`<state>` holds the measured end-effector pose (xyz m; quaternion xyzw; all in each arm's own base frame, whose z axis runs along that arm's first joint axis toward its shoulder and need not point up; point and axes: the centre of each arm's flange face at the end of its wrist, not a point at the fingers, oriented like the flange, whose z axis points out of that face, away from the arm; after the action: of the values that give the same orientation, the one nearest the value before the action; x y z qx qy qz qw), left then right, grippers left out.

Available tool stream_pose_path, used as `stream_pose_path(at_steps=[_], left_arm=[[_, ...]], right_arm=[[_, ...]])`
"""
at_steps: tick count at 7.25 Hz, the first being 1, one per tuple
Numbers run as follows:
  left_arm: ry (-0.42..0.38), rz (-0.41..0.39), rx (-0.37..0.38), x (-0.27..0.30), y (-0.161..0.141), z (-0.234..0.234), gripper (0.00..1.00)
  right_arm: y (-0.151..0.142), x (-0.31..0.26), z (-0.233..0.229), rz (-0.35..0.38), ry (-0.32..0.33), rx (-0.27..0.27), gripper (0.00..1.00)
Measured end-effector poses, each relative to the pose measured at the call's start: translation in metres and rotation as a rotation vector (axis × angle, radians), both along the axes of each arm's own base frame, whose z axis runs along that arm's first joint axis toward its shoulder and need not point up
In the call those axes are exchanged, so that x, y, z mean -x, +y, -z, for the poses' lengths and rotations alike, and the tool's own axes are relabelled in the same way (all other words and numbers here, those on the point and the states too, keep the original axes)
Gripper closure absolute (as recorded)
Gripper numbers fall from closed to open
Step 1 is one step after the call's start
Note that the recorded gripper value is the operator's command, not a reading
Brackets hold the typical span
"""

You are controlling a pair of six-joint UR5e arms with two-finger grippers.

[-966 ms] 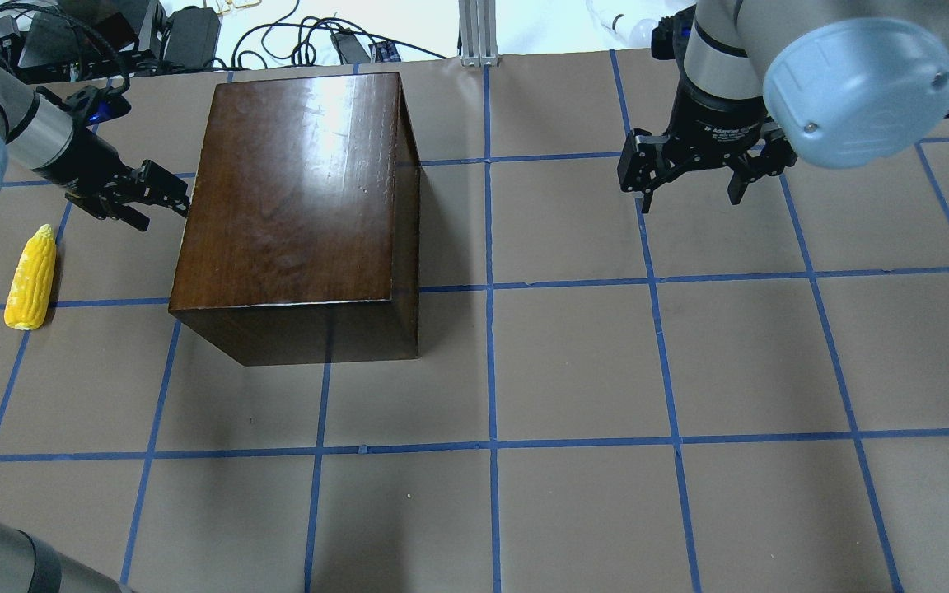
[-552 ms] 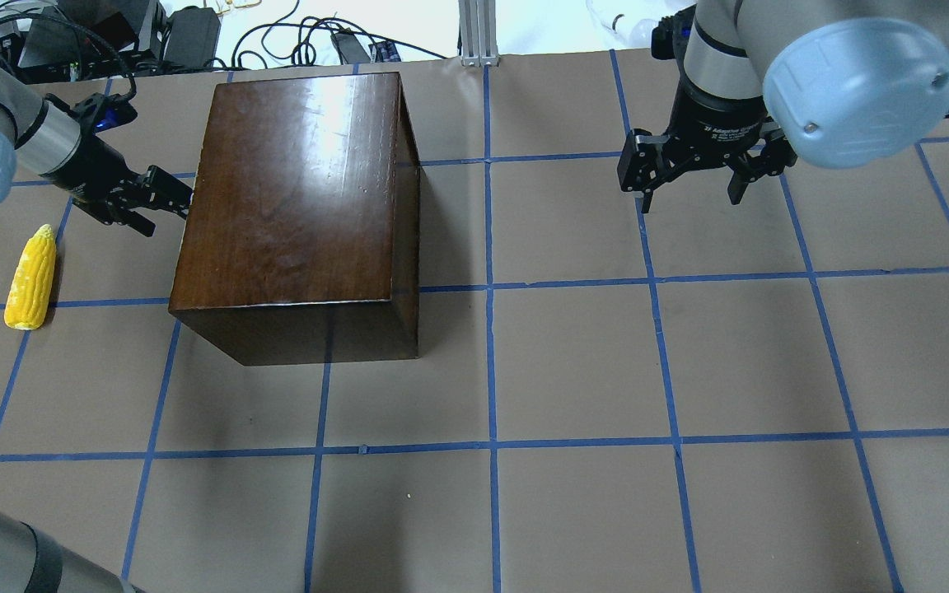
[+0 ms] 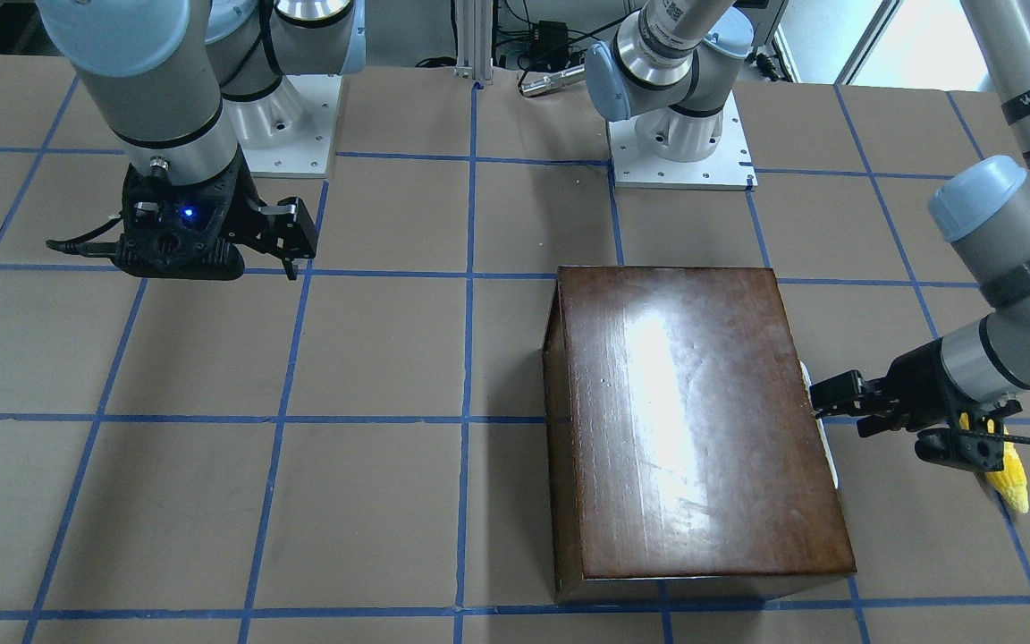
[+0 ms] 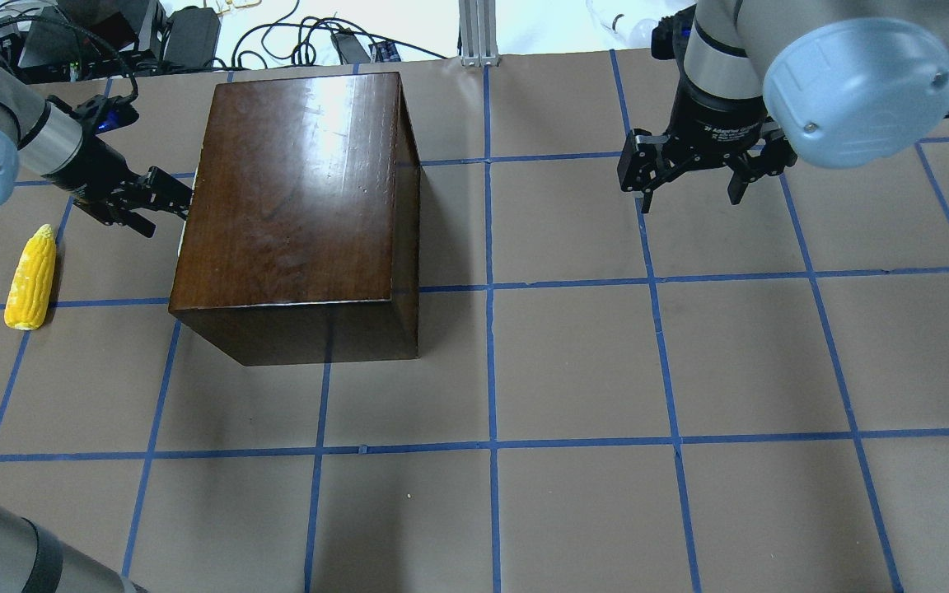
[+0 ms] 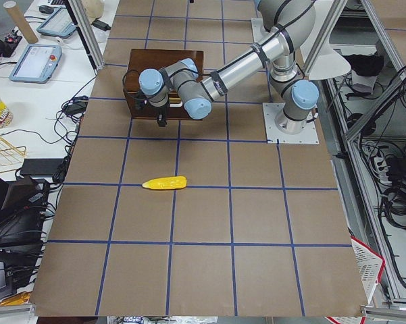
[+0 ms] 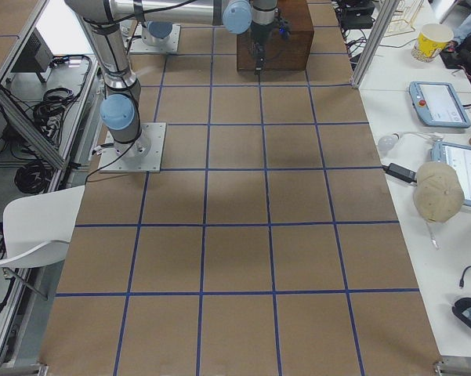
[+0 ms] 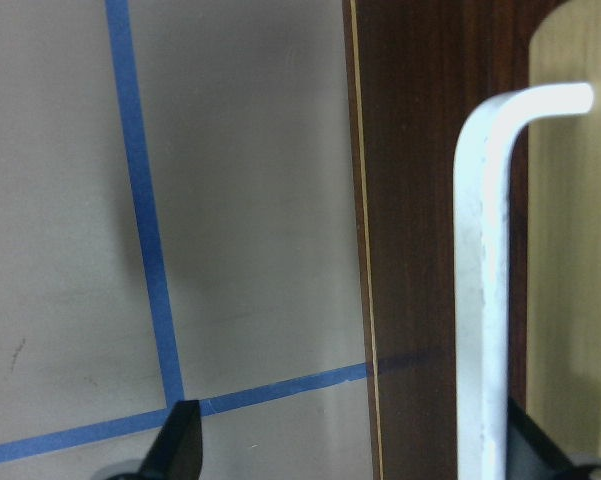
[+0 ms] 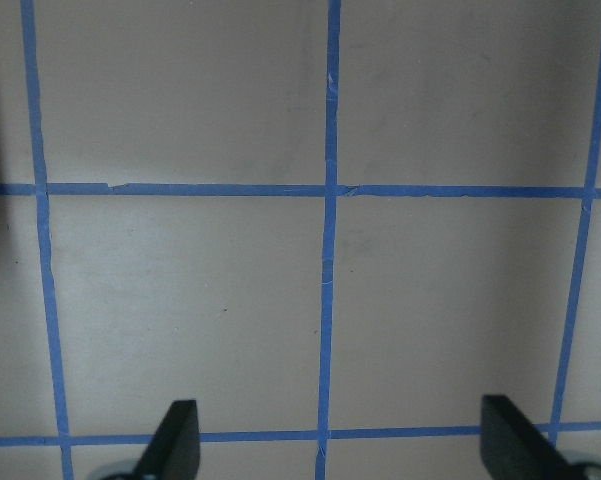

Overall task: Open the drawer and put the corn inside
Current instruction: 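Lower the left gripper and close it on the white drawer handle, then pull the drawer handle outward with the left gripper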

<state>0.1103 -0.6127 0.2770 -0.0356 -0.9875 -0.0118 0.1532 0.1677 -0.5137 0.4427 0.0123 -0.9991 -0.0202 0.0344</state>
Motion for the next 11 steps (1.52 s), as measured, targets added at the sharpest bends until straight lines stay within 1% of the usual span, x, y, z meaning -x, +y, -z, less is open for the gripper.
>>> stream_pose_path(at_steps=[6,11], left_arm=[[-0.033,-0.002,0.011,-0.012,-0.004,-0.009,0.00],[-0.034,-0.028,0.014,-0.036,0.001,-0.010,0.00]], right_arm=[[0.000,0.000,0.000,0.000,0.000,0.000,0.00],[0.000,0.000,0.000,0.000,0.000,0.000,0.00]])
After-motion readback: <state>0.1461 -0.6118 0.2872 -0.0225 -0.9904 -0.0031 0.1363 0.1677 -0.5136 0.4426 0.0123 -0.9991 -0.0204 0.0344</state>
